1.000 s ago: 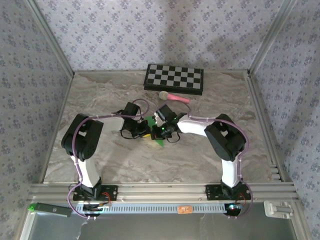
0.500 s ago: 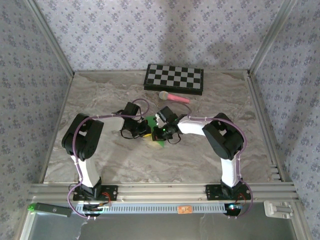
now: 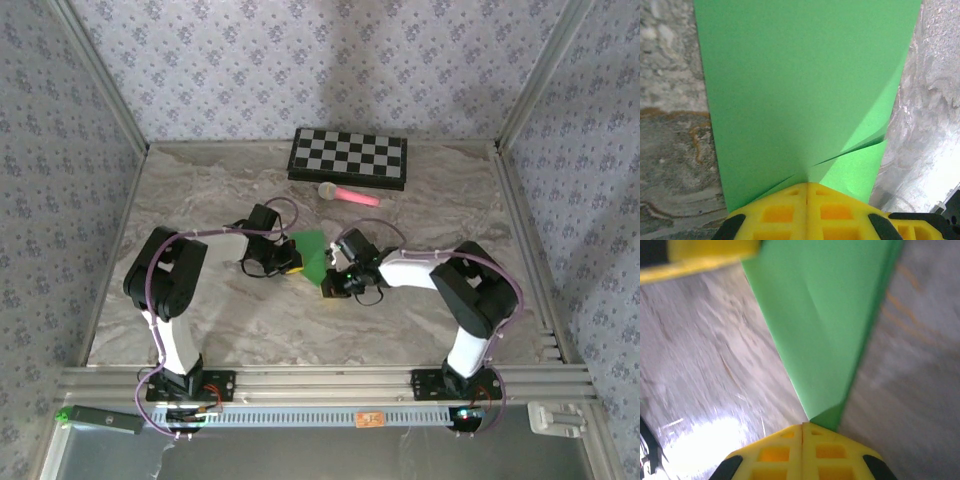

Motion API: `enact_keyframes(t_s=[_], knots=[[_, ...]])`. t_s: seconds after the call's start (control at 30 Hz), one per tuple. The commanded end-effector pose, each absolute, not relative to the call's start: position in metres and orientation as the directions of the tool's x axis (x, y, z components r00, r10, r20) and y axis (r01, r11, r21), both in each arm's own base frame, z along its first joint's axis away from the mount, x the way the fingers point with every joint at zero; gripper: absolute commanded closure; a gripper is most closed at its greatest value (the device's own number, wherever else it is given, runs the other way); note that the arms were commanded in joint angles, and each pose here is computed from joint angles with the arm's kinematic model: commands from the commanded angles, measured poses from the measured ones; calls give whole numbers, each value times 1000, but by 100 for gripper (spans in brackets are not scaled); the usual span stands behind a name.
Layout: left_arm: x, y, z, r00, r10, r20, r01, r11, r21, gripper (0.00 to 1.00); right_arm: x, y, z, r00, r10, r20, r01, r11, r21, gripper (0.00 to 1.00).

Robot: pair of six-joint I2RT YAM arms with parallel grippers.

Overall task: Fold a paper plane with a square sheet of paper (pick it up from the middle)
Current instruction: Third fold the triangle at the center of the table.

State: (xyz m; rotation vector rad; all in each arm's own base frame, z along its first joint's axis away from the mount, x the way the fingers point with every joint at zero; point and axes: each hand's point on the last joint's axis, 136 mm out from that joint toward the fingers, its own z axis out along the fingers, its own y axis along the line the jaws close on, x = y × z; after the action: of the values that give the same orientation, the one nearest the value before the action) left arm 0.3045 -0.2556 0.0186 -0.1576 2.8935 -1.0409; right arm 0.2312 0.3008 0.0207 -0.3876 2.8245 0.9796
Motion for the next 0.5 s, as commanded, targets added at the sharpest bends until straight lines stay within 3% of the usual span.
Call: enact_keyframes(t_s=[0.0,0.1,0.23,0.47], knots=[[300,-245,2,-990,-137,36,-133,805,-579,100,218,273,21,-971,-197,-136,-239,800,551,95],[318,-262,40,-990,-141,-13,-98,750,-654,97,243,279,57,-951,-177,-253,-293,777,557,92],[337,-270,90,-978,-184,-95,-63,699,-712,83,273,286,88,-918,-130,-374,-324,789,522,86],[342,-232,103,-936,-340,-96,-166,664,-729,57,292,315,88,-905,-107,-413,-324,803,501,80]])
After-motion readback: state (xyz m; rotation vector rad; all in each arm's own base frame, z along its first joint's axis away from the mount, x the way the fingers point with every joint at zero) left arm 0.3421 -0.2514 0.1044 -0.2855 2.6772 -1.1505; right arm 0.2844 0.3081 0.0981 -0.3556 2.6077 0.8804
